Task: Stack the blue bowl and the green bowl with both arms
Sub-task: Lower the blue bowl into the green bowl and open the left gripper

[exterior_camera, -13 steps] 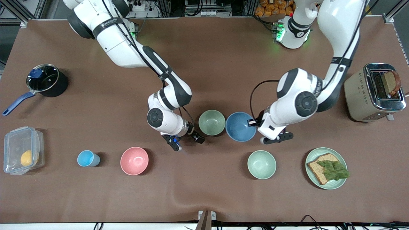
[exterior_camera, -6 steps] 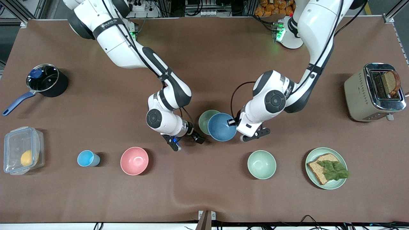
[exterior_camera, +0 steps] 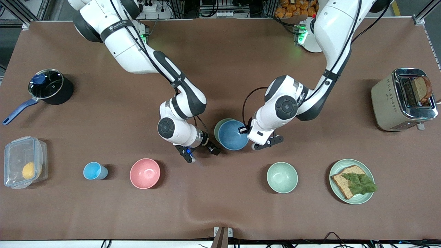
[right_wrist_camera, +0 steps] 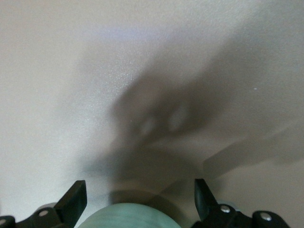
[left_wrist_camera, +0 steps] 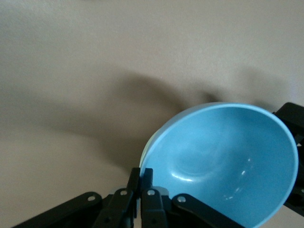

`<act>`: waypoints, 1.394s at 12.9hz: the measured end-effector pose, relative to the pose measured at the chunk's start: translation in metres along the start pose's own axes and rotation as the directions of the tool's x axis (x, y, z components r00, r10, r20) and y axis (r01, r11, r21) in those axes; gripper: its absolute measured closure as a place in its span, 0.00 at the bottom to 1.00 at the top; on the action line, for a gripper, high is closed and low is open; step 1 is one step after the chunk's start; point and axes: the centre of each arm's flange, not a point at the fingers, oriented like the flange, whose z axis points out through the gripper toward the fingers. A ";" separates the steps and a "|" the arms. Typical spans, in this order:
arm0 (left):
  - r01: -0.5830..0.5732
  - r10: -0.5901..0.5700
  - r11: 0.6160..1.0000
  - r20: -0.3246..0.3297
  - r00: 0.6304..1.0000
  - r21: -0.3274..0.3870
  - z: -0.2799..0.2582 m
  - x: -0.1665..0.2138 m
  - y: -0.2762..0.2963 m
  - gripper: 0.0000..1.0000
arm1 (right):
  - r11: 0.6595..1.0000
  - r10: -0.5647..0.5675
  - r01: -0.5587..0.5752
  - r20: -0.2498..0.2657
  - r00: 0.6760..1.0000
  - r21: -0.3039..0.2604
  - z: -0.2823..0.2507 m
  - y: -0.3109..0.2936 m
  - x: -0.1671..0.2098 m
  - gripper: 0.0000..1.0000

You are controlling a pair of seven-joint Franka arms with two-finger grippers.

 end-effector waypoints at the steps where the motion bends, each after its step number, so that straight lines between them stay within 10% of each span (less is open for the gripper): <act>1: 0.002 -0.002 1.000 0.004 1.000 0.003 0.004 -0.004 0.002 0.96 | 1.000 0.002 -0.002 -0.003 1.000 0.002 -0.001 0.000 0.002 0.00; 18: 0.002 -0.004 0.999 0.052 0.999 0.042 0.049 -0.014 0.001 0.96 | 0.996 0.086 -0.087 0.038 0.996 0.031 -0.005 0.004 0.022 0.00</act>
